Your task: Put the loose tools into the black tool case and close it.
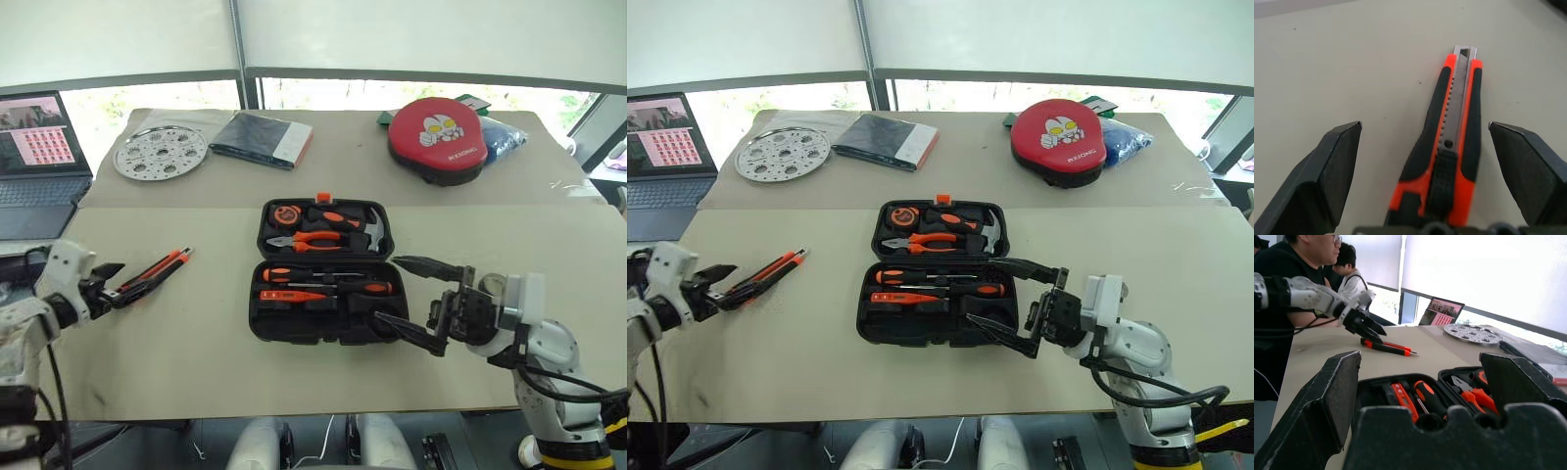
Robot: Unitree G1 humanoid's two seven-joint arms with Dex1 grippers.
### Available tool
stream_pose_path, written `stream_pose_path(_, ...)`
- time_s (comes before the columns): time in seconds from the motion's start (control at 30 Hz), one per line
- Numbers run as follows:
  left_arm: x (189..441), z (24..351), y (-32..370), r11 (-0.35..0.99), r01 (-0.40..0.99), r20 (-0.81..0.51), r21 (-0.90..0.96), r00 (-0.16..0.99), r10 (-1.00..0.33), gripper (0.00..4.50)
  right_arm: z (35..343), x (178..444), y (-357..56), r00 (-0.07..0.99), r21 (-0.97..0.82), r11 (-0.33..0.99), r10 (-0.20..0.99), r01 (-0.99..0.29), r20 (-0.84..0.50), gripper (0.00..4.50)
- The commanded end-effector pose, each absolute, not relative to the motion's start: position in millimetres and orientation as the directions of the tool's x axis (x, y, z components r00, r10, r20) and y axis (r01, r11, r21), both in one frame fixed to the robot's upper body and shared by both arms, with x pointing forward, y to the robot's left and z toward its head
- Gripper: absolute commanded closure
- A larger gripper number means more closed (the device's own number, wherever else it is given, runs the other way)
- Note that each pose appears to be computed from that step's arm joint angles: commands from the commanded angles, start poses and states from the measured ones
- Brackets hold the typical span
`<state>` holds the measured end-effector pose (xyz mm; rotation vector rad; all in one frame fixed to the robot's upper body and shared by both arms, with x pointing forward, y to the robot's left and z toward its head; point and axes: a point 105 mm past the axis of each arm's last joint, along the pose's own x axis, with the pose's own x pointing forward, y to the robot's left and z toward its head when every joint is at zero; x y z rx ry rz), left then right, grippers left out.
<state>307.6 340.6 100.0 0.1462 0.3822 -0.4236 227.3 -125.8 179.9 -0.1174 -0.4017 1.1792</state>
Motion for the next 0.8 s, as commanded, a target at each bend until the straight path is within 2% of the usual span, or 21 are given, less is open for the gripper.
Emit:
stream_pose_path(0.03,308.8,96.8,340.3,0.876,0.477,-0.414,0.067,0.812,-0.41,0.02,188.1,222.3,-125.3,0.325,-0.313,0.4,0.908,-0.862,0.266,0.0)
stream_pose_path(0.13,305.6,88.6,337.6,0.856,0.514,-0.441,0.044,0.779,-0.445,0.84,187.9,220.7,-126.5,0.339,-0.311,0.41,0.905,-0.858,0.259,0.0)
stream_pose_path(0.17,304.4,87.6,336.9,0.85,0.526,-0.44,0.041,0.773,-0.457,1.24,188.2,220.4,-127.2,0.343,-0.312,0.414,0.903,-0.855,0.257,0.0)
stream_pose_path(0.23,304.9,90.7,336.1,0.838,0.541,-0.414,0.066,0.779,-0.47,2.02,189.0,220.2,-128.6,0.351,-0.317,0.421,0.901,-0.85,0.254,0.0)
stream_pose_path(0.3,307.6,103.7,330.0,0.822,0.563,-0.33,0.087,0.795,-0.51,2.72,190.2,220.1,-131.2,0.36,-0.323,0.427,0.899,-0.844,0.248,0.0)
stream_pose_path(0.37,310.1,119.6,319.4,0.794,0.598,-0.242,0.106,0.79,-0.563,2.75,191.7,220.2,-135.2,0.373,-0.328,0.437,0.896,-0.838,0.242,0.0)
stream_pose_path(0.47,309.8,139.8,278.8,0.648,0.738,-0.223,0.189,0.675,-0.703,2.76,193.0,219.7,-147.1,0.404,-0.335,0.457,0.889,-0.824,0.218,0.0)
stream_pose_path(0.53,305.4,147.8,240.0,0.503,0.838,-0.243,0.214,0.544,-0.803,2.76,191.6,218.6,-154.1,0.418,-0.337,0.461,0.887,-0.821,0.196,0.0)
stream_pose_path(0.67,285.2,157.2,177.1,0.227,0.954,-0.317,0.196,0.28,-0.906,2.76,189.4,217.0,-165.2,0.449,-0.333,0.479,0.878,-0.812,0.167,0.0)
stream_pose_path(0.8,272.1,157.2,125.2,0.066,0.987,-0.446,0.144,0.125,-0.886,2.76,184.3,212.7,-176.1,0.473,-0.323,0.487,0.872,-0.812,0.127,0.0)
